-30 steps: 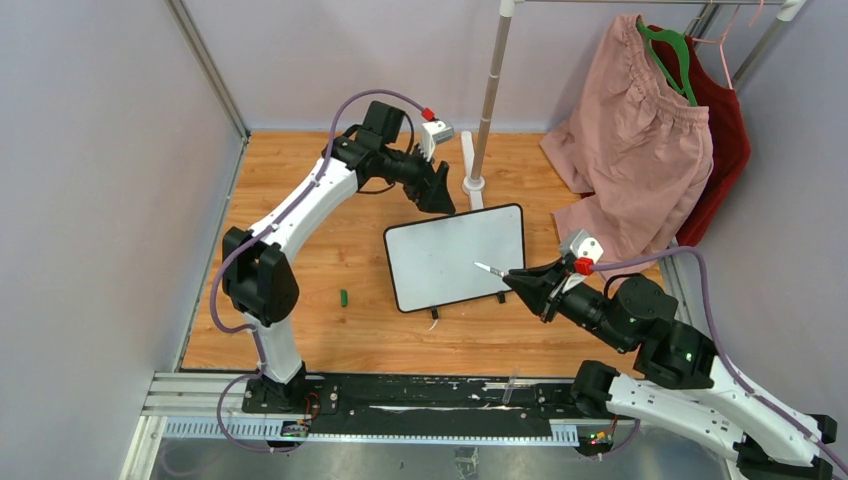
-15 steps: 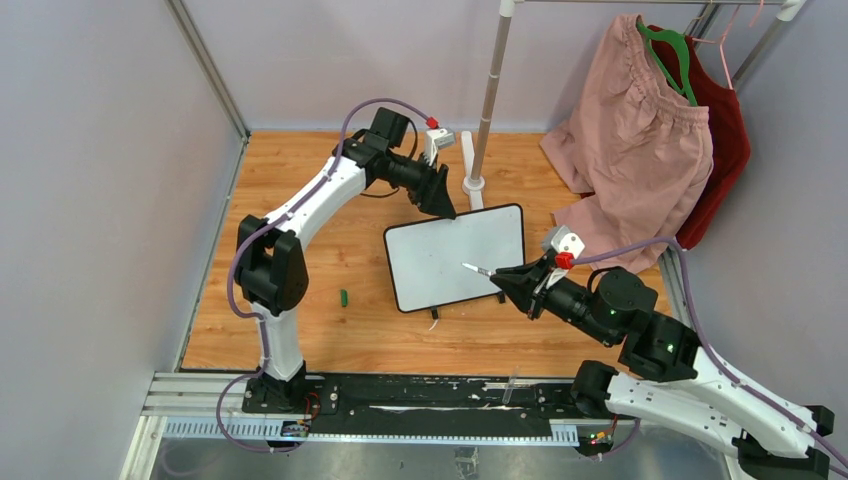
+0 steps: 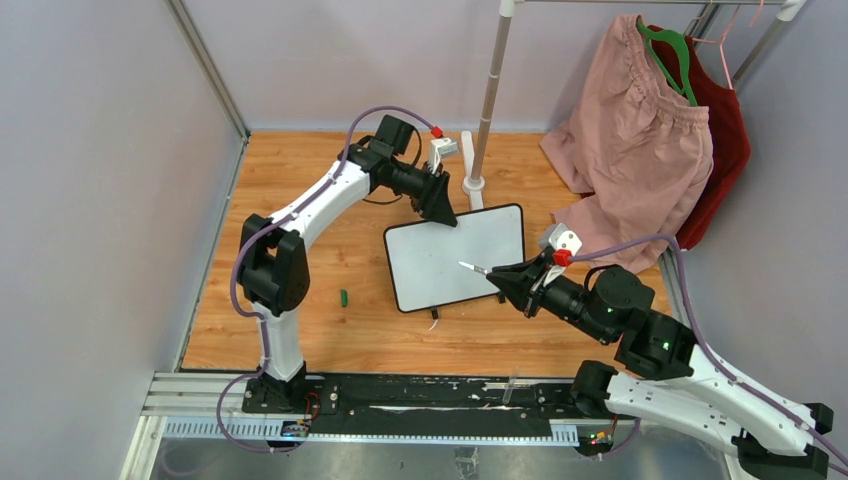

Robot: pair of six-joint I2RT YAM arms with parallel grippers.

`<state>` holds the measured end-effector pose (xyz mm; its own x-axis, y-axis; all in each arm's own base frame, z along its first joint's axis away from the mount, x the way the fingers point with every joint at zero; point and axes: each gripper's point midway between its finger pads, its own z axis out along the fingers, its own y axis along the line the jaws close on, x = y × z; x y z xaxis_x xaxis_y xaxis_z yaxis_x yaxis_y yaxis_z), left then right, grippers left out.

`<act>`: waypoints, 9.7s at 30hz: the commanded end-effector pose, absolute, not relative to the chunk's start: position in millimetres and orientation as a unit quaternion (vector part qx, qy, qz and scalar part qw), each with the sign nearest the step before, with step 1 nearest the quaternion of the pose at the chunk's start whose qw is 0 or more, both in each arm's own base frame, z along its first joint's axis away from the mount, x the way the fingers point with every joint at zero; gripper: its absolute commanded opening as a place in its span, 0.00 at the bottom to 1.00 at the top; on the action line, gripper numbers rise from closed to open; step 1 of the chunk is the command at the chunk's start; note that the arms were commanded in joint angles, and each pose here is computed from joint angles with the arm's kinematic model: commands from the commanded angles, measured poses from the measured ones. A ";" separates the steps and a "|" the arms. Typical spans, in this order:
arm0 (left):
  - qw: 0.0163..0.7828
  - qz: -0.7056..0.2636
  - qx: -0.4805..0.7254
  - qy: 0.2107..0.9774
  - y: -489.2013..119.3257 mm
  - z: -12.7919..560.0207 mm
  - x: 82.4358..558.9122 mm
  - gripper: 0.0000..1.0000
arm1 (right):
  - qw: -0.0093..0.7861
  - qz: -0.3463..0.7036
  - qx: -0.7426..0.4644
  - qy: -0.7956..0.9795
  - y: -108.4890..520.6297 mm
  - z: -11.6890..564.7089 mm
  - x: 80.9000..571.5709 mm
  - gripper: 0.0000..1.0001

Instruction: Write a sentence on the whiteboard

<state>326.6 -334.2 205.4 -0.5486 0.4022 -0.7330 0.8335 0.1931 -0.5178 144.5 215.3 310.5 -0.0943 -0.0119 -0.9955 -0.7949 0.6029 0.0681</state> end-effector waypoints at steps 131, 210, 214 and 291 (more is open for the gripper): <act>0.217 -0.476 0.430 0.736 -334.5 188.7 317.7 0.00 | 0.648 0.191 -0.288 0.679 333.1 243.1 231.9 0.00; 0.221 -0.476 0.430 0.735 -333.9 193.1 316.5 0.00 | 0.611 0.175 -0.240 0.734 313.6 228.3 240.0 0.00; 0.222 -0.476 0.430 0.734 -334.1 193.7 316.9 0.00 | 0.602 0.181 -0.247 0.737 316.3 223.4 237.3 0.00; 0.226 -0.475 0.430 0.734 -333.6 196.2 316.7 0.00 | 0.555 0.160 -0.246 0.778 290.1 188.0 227.6 0.00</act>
<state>321.0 -335.6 195.1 -0.5362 0.4077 -0.7391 0.8401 0.1727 -0.5142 226.1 302.6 201.3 -0.2346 -0.1831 -0.9547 -0.5858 0.8103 -0.0115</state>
